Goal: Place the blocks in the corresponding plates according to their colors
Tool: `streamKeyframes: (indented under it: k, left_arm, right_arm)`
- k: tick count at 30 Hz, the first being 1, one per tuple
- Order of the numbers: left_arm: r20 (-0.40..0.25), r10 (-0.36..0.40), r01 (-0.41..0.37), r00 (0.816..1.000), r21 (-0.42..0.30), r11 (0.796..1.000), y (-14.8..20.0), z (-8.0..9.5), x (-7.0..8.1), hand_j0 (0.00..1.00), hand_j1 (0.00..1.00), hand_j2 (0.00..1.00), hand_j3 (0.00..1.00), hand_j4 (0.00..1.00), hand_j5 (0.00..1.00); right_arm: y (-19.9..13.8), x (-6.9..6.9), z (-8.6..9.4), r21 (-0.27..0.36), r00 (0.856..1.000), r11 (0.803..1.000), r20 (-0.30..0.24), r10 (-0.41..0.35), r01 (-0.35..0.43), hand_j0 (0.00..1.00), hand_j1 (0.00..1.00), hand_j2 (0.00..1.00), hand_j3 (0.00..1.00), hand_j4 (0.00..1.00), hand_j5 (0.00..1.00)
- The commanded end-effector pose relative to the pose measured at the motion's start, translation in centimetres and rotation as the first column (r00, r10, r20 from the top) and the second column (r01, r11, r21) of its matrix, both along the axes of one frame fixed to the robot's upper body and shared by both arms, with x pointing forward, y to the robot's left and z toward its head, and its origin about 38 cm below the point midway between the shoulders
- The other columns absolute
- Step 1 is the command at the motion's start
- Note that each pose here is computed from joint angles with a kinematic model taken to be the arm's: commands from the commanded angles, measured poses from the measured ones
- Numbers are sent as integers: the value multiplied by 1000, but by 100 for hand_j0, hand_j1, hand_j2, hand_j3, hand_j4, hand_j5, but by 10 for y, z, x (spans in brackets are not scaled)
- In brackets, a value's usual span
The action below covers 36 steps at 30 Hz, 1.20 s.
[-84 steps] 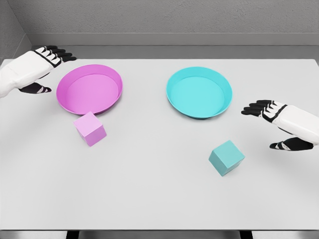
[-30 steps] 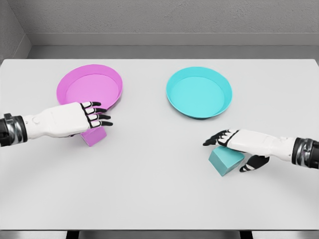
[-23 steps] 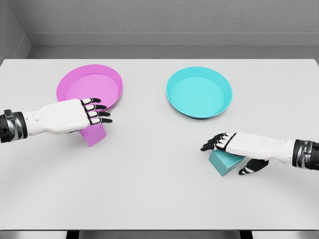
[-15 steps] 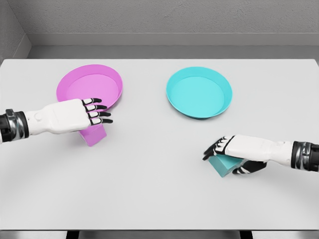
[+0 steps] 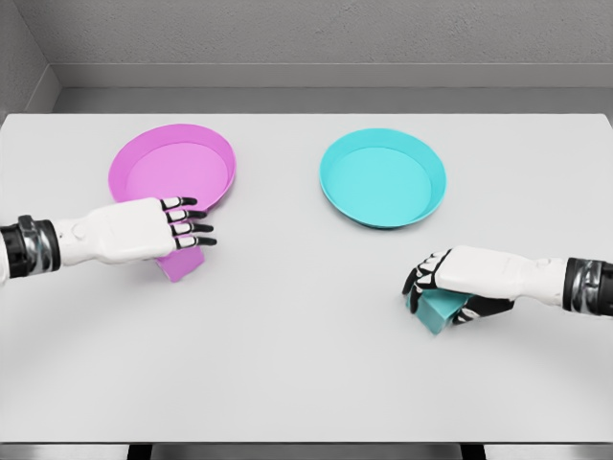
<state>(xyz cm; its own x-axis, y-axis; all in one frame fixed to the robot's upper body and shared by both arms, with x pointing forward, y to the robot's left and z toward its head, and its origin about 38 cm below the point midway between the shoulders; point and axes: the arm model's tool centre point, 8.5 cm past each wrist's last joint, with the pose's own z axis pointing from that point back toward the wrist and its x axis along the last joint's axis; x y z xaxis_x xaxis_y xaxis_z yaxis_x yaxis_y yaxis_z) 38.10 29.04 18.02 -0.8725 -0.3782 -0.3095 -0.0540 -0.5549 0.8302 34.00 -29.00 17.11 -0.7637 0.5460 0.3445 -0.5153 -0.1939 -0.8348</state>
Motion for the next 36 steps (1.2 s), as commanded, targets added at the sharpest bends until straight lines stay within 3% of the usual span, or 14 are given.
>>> streamKeyframes:
  k: [1, 8, 14, 22, 29, 36]
  left_arm:
    - [-21, 11, -11, 1000, 30, 999, 1, -4, -1, 100, 100, 100, 100, 100, 100]
    - [-32, 17, -16, 999, 25, 1000, 2, -4, -1, 99, 99, 99, 99, 99, 99]
    - [-31, 16, -15, 999, 30, 999, 2, -4, -1, 79, 79, 79, 79, 79, 79]
    - [-28, 17, -16, 999, 35, 999, 3, -4, -1, 61, 61, 61, 61, 61, 61]
    - [-25, 20, -19, 999, 31, 999, 3, -3, 0, 56, 56, 56, 56, 56, 56]
    - [-7, 18, -18, 1000, 12, 1000, 3, 9, 3, 54, 54, 54, 54, 54, 54]
  right_arm:
    - [0, 1, 2, 4, 1000, 1000, 3, -2, 2, 48, 48, 48, 48, 48, 48]
    - [1, 9, 15, 5, 999, 1000, 40, 1, -1, 42, 42, 42, 42, 42, 42]
    - [1, 19, 29, 3, 997, 1000, 77, -11, 11, 42, 42, 42, 42, 42, 42]
    - [0, 35, 45, 1, 991, 996, 98, -88, 88, 42, 42, 42, 42, 42, 42]
    - [10, 53, 51, 12, 986, 991, 100, -137, 136, 42, 42, 42, 42, 42, 42]
    - [23, 72, 56, 24, 982, 988, 105, -156, 155, 42, 42, 42, 42, 42, 42]
